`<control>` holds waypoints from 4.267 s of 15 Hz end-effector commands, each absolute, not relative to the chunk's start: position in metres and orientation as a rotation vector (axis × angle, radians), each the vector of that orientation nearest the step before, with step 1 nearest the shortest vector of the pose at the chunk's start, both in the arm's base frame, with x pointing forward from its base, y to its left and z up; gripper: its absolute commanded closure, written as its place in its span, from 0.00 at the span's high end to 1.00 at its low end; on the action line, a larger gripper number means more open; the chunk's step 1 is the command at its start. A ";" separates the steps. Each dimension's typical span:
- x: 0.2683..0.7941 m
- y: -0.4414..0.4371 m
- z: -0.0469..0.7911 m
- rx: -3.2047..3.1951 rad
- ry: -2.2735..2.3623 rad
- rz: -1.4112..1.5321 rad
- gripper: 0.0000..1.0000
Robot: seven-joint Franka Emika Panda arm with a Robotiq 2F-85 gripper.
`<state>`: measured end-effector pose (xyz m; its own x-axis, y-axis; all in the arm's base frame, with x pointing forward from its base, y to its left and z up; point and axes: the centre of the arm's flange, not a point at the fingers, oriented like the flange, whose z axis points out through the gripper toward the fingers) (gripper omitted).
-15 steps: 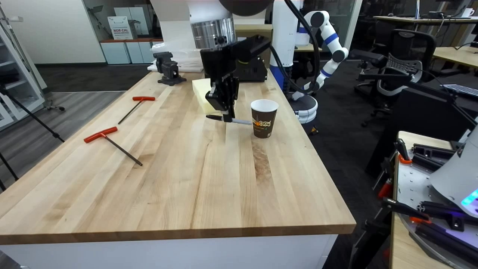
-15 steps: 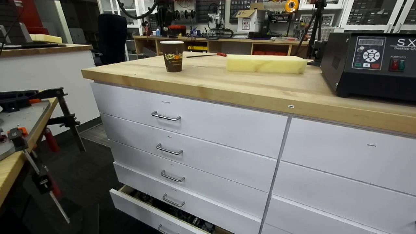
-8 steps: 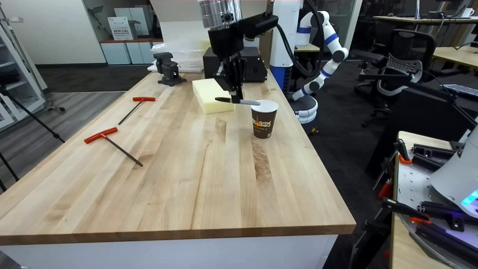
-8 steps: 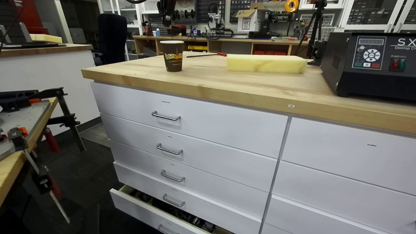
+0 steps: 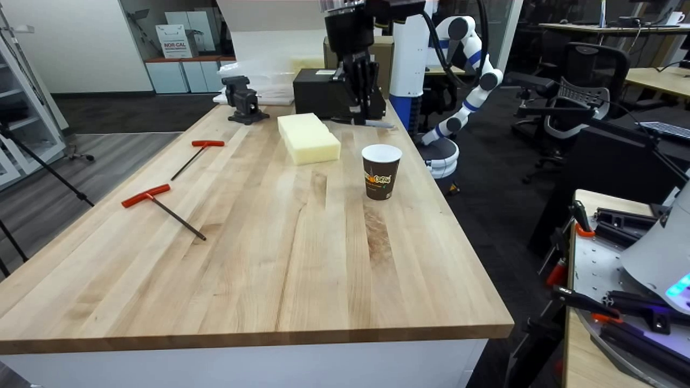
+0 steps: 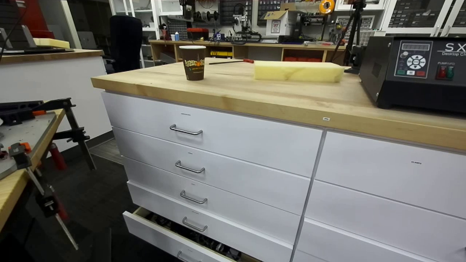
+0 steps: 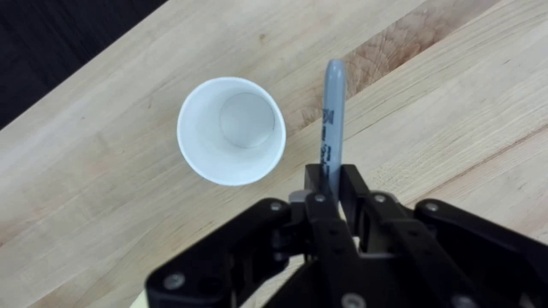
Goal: Put the marker in the cup
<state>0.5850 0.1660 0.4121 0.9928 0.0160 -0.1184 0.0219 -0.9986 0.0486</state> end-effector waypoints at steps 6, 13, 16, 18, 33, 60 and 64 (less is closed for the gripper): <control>0.521 0.134 0.432 3.046 -0.077 -0.453 0.03; 0.519 0.132 0.388 3.011 -0.061 -0.568 0.03; 0.519 0.132 0.371 2.991 -0.053 -0.585 0.03; 0.521 0.131 0.363 2.989 -0.051 -0.582 0.03; 0.549 0.106 0.330 2.994 -0.120 -0.584 0.03; 0.613 0.125 0.376 3.105 -0.102 -0.018 0.63; 0.615 0.152 0.423 3.133 -0.027 0.343 0.88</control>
